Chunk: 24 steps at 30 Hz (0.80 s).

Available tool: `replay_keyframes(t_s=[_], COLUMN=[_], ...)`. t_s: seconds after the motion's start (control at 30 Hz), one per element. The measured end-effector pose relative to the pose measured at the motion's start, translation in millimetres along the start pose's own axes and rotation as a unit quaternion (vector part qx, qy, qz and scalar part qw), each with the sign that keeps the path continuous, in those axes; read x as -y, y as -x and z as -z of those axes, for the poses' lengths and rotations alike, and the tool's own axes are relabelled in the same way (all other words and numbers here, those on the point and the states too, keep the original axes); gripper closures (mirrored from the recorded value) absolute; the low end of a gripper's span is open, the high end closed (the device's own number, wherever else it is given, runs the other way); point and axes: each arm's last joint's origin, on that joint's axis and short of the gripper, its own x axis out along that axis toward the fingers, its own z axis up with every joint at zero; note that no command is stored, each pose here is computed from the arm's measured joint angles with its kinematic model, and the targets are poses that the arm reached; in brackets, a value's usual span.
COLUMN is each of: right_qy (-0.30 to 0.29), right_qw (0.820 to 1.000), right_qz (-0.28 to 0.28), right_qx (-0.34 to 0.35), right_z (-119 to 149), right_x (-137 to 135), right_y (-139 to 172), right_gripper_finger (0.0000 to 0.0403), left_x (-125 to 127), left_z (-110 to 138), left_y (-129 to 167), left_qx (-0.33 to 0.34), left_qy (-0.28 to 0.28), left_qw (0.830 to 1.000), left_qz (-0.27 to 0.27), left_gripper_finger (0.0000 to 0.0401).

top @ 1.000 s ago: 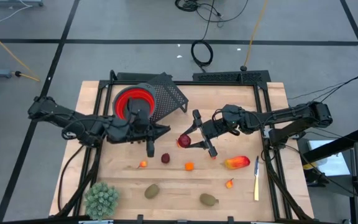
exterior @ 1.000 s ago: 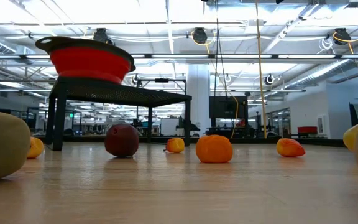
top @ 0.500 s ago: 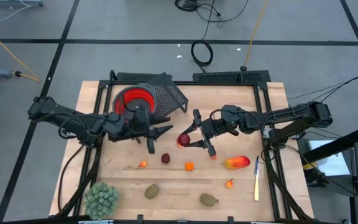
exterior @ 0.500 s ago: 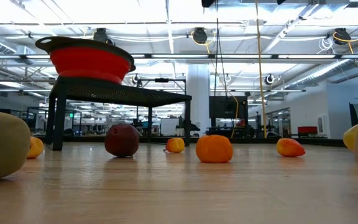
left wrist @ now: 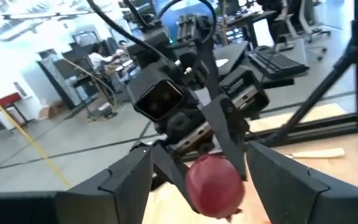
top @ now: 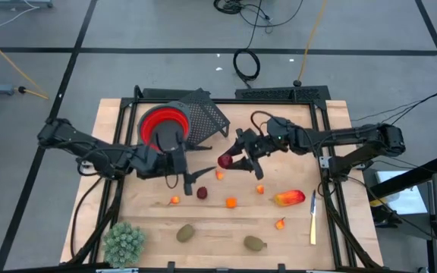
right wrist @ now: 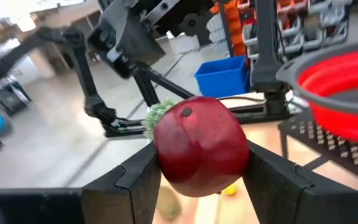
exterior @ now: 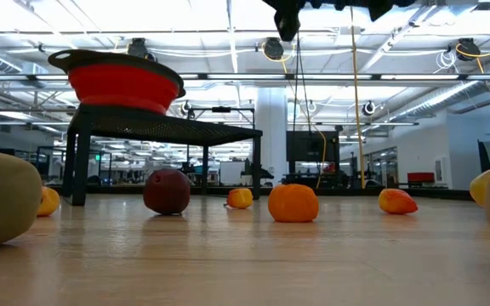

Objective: Pick & Place Fruit
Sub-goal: Put the pomegranate into the red strainer bowl on the shelf

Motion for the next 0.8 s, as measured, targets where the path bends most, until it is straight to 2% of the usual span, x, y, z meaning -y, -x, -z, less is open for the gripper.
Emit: replay_keyframes(t_s=[0.23, 0.53, 0.8], right_qy=[-0.068, -0.097, -0.095], right_qw=[0.997, 0.995, 0.995], right_qz=[-0.019, -0.017, 0.006], right_qx=[-0.012, -0.010, 0.000], right_z=[0, -1, -1], right_x=[9, 8, 10], right_y=[3, 3, 3], right_gripper_finger=[0.0207, 0.0206, 0.0206], left_x=[9, 12, 6], left_z=[11, 22, 26], left_y=[-14, -27, -32], left_qx=[-0.012, -0.029, -0.036], left_qy=[-0.018, -0.020, 0.021], left_qw=[1.000, 0.999, 0.999], left_qz=[0.009, 0.004, -0.009], left_gripper_finger=[0.0123, 0.0096, 0.0080])
